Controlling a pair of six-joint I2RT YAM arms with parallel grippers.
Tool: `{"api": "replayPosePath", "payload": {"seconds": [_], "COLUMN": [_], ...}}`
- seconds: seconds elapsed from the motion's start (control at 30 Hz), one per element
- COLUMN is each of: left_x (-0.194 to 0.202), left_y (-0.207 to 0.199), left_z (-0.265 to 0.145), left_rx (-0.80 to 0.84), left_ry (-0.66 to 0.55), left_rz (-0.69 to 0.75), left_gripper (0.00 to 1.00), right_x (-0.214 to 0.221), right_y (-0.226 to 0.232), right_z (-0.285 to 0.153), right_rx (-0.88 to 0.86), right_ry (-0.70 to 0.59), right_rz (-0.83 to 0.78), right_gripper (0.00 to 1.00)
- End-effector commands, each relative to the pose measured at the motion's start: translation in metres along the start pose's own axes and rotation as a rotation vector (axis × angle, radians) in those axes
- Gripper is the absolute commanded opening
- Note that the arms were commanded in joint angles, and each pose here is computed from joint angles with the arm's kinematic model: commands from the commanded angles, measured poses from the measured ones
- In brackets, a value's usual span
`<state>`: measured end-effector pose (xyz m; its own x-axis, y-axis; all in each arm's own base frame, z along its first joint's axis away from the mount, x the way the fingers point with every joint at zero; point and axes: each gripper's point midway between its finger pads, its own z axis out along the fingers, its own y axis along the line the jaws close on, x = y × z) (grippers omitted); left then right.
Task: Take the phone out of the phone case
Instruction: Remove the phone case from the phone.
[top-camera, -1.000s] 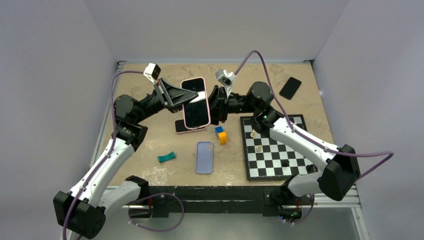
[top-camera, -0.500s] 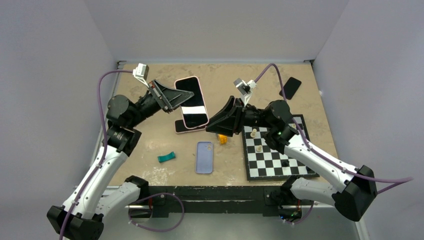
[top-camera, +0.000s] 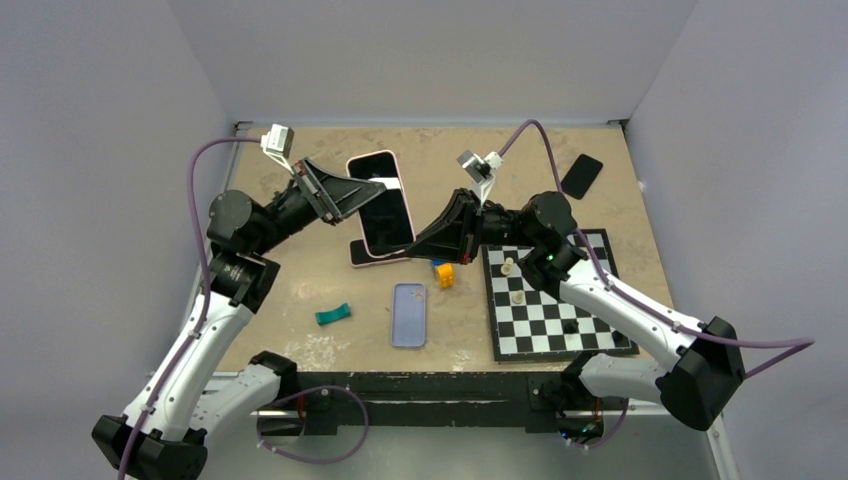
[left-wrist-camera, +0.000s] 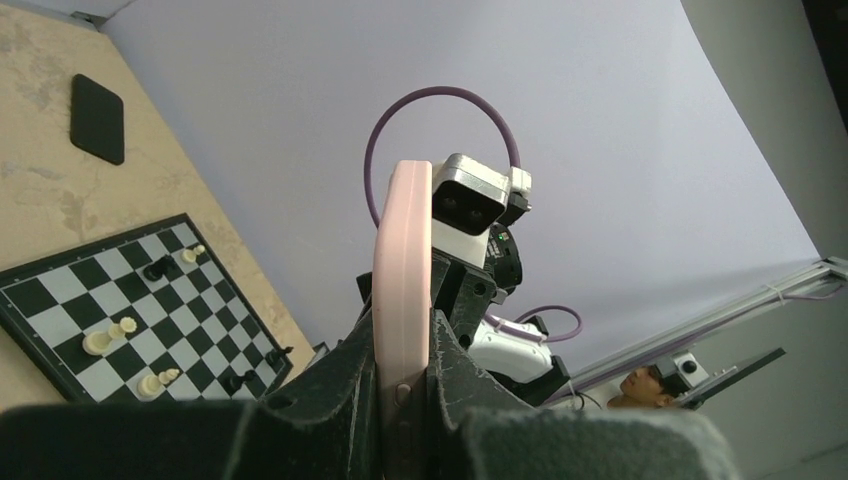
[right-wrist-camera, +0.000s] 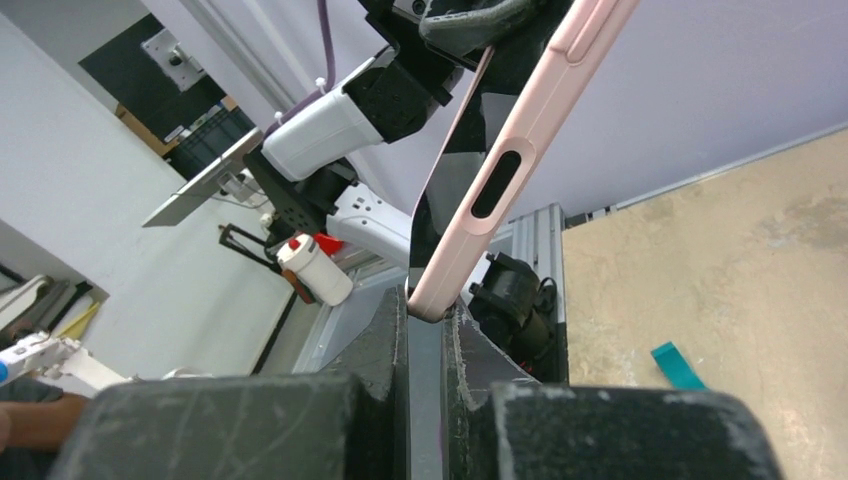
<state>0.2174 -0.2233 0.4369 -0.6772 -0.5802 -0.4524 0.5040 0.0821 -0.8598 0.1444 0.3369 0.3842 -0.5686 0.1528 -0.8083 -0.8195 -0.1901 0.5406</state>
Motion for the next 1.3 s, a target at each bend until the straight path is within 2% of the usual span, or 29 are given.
{"api": "replayPosePath", "payload": {"seconds": [0.0, 0.13, 0.27, 0.47, 0.57, 0.6, 0.67, 0.7, 0.8, 0.93, 1.17, 1.27], "left_x": [0.001, 0.012, 0.013, 0.009, 0.002, -0.002, -0.010, -0.017, -0.030, -0.034, -0.032, -0.031], "left_y": [-0.036, -0.021, -0.025, -0.047, -0.049, -0.046, -0.038, -0.034, -0.029, -0.035, -0.027, -0.026], "left_z": [0.000, 0.003, -0.002, -0.008, -0.010, -0.012, -0.016, -0.018, -0.023, -0.020, -0.019, -0.018], "left_rx": [0.070, 0.035, 0.057, 0.160, 0.187, 0.170, 0.125, 0.104, 0.085, 0.106, 0.089, 0.086], "left_ry": [0.055, 0.120, 0.117, 0.103, 0.023, -0.015, -0.101, -0.160, -0.258, -0.261, -0.260, -0.246], "left_rz": [-0.156, -0.434, -0.453, -0.363, -0.242, -0.195, -0.111, -0.075, 0.003, 0.033, 0.029, 0.017], "left_gripper": [0.00, 0.00, 0.00, 0.00, 0.00, 0.00, 0.00, 0.00, 0.00, 0.00, 0.00, 0.00], "right_x": [-0.022, -0.041, -0.058, -0.057, -0.060, -0.057, -0.049, -0.045, -0.035, -0.026, -0.046, -0.049], "right_y": [0.032, 0.031, 0.023, 0.001, -0.007, -0.014, -0.019, -0.017, -0.004, -0.002, 0.020, 0.020], "right_z": [0.000, 0.007, 0.029, 0.043, 0.038, 0.034, 0.025, 0.019, 0.007, 0.000, -0.008, -0.005], "right_rx": [-0.118, -0.104, -0.145, -0.164, -0.064, -0.003, 0.073, 0.084, 0.040, 0.062, 0.051, 0.042], "right_ry": [-0.040, -0.065, -0.006, 0.003, -0.042, -0.043, -0.066, -0.091, -0.166, -0.196, -0.292, -0.290], "right_rz": [-0.311, -0.474, -0.462, -0.348, -0.287, -0.256, -0.201, -0.164, -0.087, -0.021, 0.105, 0.133], "right_gripper": [0.00, 0.00, 0.00, 0.00, 0.00, 0.05, 0.27, 0.35, 0.45, 0.49, 0.51, 0.51]}}
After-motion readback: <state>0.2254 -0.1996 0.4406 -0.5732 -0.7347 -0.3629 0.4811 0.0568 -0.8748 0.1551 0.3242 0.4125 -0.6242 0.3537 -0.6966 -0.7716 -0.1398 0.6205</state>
